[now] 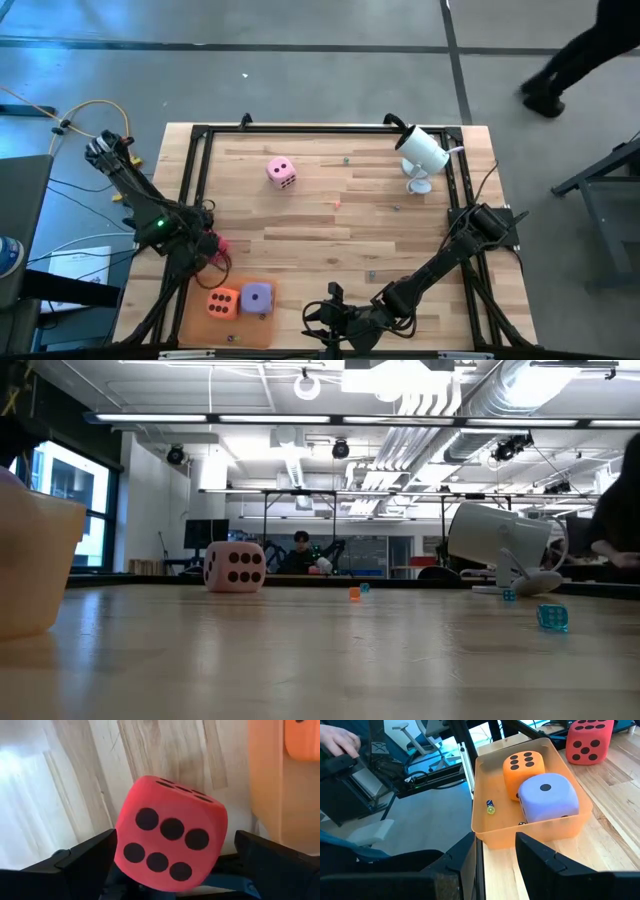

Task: Pick & Place Dice
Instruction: Put the large red dice into the orange bin

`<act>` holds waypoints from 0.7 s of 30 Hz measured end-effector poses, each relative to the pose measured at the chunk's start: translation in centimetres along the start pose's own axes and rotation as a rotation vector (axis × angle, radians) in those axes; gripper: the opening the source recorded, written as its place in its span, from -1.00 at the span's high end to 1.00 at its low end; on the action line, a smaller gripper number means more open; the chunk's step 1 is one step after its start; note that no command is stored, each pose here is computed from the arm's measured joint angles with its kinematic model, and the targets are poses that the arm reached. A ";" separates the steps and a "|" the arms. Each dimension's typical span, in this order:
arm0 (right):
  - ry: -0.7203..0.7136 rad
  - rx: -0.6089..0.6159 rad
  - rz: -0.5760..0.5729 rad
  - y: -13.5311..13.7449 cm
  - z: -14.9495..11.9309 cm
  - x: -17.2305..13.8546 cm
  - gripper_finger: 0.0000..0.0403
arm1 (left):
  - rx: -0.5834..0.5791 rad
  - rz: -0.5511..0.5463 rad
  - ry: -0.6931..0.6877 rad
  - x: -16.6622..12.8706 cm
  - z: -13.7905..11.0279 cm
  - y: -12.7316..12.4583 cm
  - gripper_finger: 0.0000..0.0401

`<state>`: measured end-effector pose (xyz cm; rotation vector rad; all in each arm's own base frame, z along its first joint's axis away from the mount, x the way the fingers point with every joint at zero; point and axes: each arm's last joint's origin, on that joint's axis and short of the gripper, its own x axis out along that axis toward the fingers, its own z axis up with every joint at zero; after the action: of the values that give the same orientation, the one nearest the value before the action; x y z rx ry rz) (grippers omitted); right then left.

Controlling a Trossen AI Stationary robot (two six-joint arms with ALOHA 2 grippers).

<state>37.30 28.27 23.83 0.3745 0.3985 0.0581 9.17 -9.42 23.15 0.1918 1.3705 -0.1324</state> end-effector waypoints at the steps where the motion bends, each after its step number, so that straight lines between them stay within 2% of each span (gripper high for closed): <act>1: 0.000 0.000 0.000 0.0 0.0 0.0 0.37 | -0.008 -0.006 0.013 0.1 0.2 0.3 -0.96; 9: 0.000 0.000 0.000 0.0 0.0 0.0 0.37 | -0.013 -0.051 0.075 0.5 0.7 1.7 -0.96; 21: 0.000 0.000 0.000 0.0 0.0 0.0 0.37 | 0.031 -0.075 0.074 2.1 0.4 1.5 -0.96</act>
<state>37.29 28.28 23.83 0.3742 0.3988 0.0584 10.28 -7.98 21.23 0.1724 1.4502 -0.2110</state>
